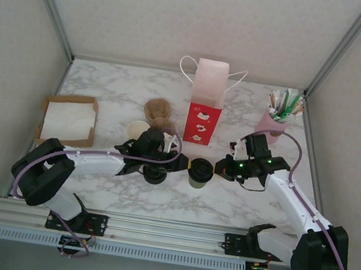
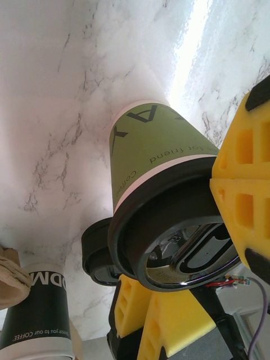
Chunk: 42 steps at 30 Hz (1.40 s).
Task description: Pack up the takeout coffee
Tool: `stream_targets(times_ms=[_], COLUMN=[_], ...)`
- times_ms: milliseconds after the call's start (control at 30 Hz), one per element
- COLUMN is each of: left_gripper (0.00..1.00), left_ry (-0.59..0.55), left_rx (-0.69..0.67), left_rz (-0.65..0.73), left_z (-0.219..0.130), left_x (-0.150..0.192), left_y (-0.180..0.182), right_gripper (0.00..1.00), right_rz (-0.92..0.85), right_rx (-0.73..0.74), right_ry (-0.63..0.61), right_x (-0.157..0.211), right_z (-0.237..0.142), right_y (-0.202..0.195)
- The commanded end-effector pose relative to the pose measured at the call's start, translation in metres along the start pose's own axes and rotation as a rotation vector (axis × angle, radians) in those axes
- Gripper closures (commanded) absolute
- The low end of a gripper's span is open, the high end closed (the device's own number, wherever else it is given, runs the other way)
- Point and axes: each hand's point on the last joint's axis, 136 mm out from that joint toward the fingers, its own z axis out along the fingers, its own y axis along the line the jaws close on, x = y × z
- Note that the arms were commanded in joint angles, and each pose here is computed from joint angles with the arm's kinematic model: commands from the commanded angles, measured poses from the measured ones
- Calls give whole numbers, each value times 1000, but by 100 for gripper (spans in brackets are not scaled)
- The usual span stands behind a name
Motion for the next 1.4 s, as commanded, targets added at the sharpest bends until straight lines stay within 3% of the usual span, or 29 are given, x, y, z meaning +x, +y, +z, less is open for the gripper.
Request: stream_targets(times_ms=[0, 933, 1100, 1367], left_gripper=[75, 79, 68, 59], left_ry=[39, 53, 27, 29], left_rx=[-45, -72, -57, -56], left_rz=[-39, -92, -54, -45], left_z=[4, 8, 1, -3], left_x=[16, 33, 23, 23], left_y=[21, 46, 24, 15], right_gripper=[100, 100, 100, 100], right_rz=[-8, 0, -5, -33], right_rx=[-4, 28, 33, 45], right_ry=[18, 46, 35, 19], right_x=[1, 3, 0, -13], right_z=[2, 13, 10, 8], right_y=[6, -1, 0, 6])
